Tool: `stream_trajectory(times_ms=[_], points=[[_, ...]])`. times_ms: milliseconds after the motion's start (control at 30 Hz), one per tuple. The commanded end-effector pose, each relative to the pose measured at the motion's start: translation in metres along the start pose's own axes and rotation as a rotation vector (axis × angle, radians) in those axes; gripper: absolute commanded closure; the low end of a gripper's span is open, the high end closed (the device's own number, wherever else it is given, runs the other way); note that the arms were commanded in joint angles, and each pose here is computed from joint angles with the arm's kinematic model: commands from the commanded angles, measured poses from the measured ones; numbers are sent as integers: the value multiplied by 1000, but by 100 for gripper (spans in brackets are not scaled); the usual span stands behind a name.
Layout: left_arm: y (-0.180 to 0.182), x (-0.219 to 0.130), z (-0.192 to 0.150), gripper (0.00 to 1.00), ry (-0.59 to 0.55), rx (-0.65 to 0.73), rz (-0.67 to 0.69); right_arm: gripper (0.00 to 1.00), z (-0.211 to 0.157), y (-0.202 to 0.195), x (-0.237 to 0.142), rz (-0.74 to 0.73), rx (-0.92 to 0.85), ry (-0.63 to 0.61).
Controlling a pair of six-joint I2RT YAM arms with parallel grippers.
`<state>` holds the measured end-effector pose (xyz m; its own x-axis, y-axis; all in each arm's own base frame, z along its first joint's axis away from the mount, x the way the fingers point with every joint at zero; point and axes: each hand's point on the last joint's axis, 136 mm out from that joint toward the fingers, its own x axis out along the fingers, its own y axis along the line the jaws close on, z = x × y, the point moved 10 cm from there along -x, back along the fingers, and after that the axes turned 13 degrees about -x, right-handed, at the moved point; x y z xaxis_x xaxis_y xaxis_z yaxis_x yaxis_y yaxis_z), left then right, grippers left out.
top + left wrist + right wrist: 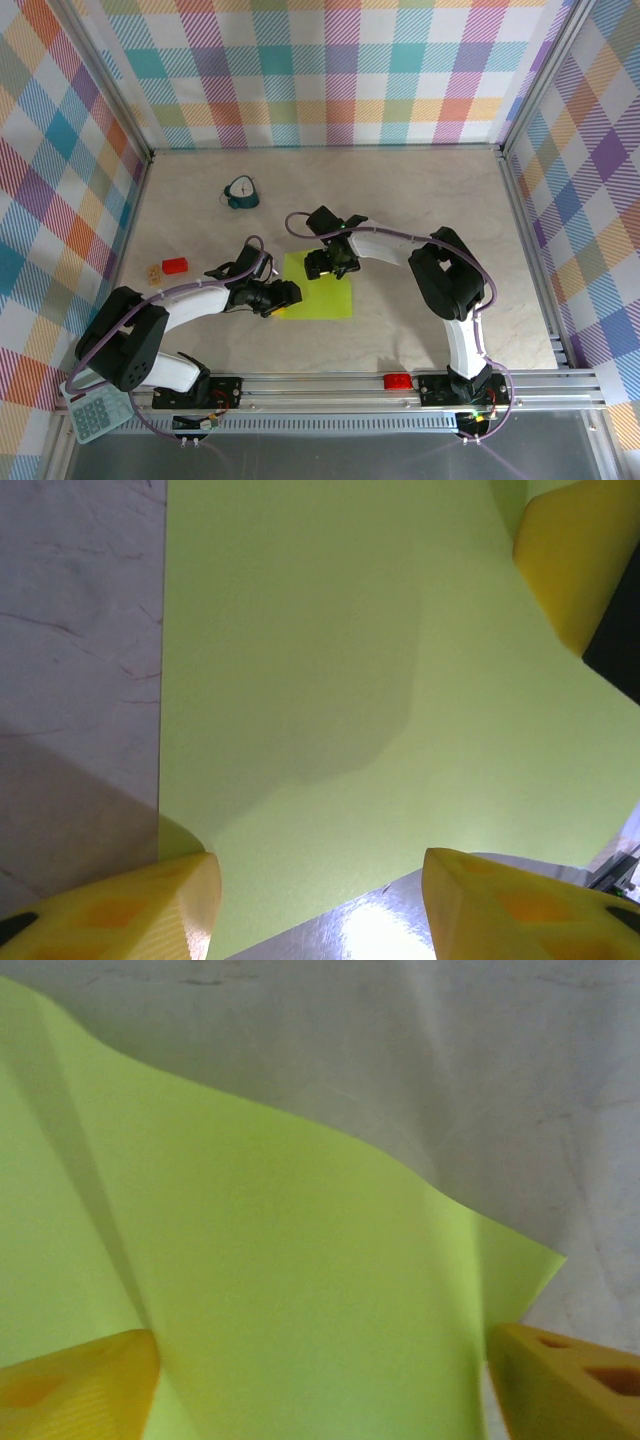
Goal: Fold a paper plane with a square sheet of paper (fold left side to right side)
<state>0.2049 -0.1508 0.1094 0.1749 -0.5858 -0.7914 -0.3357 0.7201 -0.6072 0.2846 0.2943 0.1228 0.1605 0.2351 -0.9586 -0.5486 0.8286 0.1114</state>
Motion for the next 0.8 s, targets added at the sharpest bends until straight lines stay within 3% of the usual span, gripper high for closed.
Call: stream_trajectory(times_ms=[0,133,400,633,767], points=[[13,6,-4,43,21,-40,36,25,-9,18,-9,143,14,28],[9,2,-3,43,3,-35,14,42,-12,18,-18,168,12,15],[-7,-27,2,37,-95,8,-60,63,-21,6,-44,310,35,-76],[-15,-71,8,25,-213,89,-199,67,-36,-25,-90,410,82,-217],[-29,-95,3,16,-226,208,-405,68,-50,-41,-127,487,80,-327]])
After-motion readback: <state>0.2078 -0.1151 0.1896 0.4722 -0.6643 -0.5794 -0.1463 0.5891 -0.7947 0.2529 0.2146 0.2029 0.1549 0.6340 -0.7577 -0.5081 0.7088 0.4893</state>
